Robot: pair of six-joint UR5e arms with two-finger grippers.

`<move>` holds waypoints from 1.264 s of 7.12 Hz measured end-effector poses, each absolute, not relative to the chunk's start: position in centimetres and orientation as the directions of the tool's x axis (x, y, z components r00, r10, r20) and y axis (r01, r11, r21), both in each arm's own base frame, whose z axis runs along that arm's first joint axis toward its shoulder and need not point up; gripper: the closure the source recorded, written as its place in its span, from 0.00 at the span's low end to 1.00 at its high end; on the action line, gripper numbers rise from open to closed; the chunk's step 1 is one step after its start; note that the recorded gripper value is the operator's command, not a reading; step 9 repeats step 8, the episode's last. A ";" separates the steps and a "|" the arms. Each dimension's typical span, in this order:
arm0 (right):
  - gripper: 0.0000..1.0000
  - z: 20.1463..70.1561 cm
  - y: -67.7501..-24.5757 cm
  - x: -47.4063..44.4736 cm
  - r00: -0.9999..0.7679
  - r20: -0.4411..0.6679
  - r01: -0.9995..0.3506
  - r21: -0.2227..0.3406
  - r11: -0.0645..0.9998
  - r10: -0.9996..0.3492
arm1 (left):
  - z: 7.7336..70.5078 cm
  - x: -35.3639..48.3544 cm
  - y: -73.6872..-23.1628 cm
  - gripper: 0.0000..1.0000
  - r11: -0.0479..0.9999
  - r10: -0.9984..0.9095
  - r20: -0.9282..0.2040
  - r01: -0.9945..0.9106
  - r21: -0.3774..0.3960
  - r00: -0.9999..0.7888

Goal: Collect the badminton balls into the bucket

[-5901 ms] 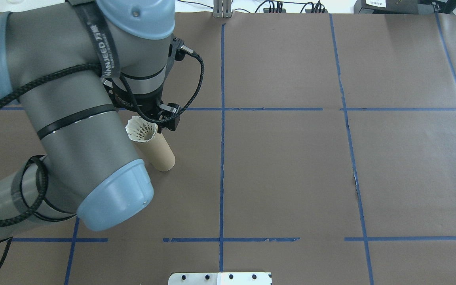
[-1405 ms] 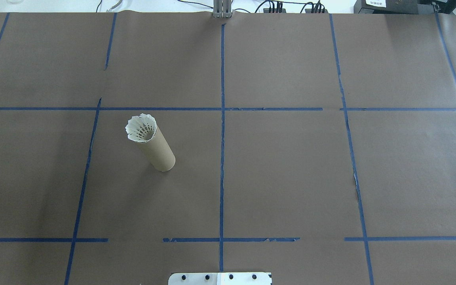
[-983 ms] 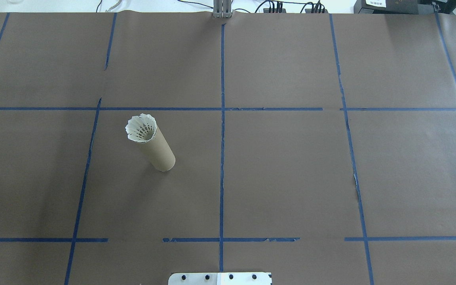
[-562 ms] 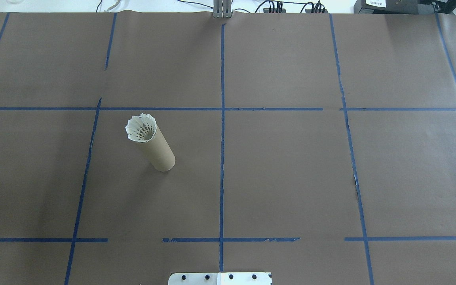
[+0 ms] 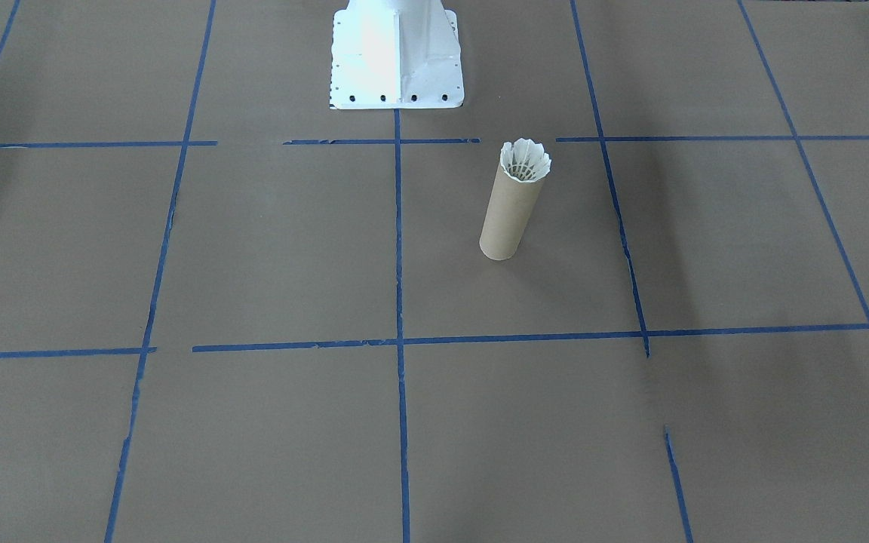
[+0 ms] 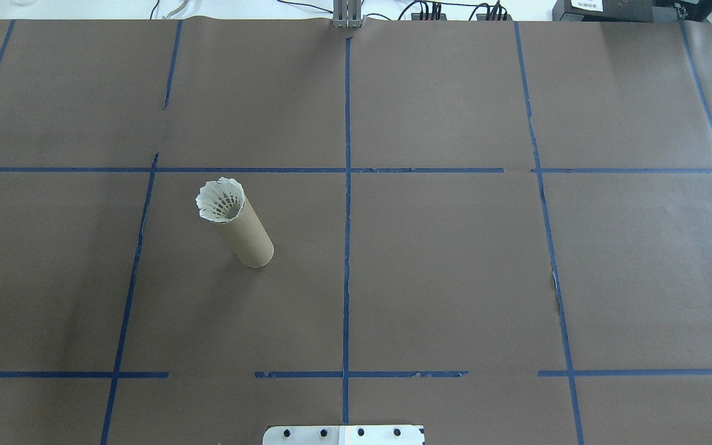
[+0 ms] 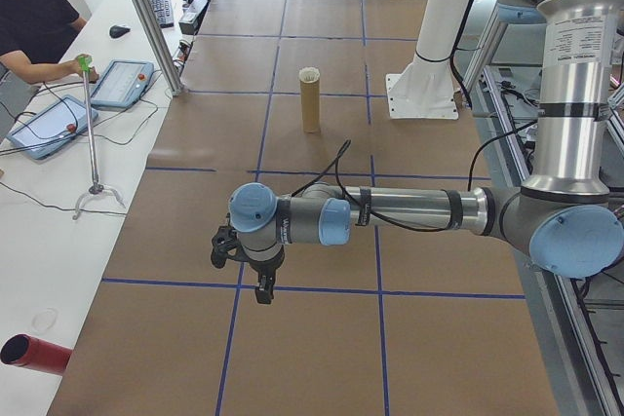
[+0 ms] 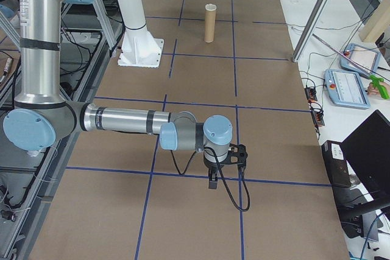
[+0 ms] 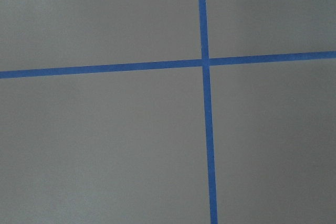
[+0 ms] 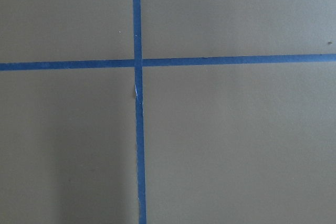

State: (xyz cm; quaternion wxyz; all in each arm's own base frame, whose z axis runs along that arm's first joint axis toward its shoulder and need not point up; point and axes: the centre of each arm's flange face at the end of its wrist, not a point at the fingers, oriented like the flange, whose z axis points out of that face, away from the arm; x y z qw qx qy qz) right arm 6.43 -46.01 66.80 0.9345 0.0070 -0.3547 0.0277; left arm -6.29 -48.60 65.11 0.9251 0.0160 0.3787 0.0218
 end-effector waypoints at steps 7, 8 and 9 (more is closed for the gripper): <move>0.00 66.8 -46.0 6.4 0.747 0.663 -0.057 -0.007 0.998 0.047 | 64.5 -6.5 -49.0 0.00 0.998 0.058 -0.698 -0.025 0.058 0.713; 0.00 66.8 -46.0 6.4 0.747 0.663 -0.057 -0.007 0.998 0.047 | 64.4 -6.6 -49.0 0.00 0.998 0.059 -0.698 -0.023 0.061 0.713; 0.00 66.8 -46.0 6.4 0.747 0.663 -0.057 -0.007 0.998 0.047 | 64.4 -6.6 -49.0 0.00 0.998 0.059 -0.698 -0.023 0.061 0.713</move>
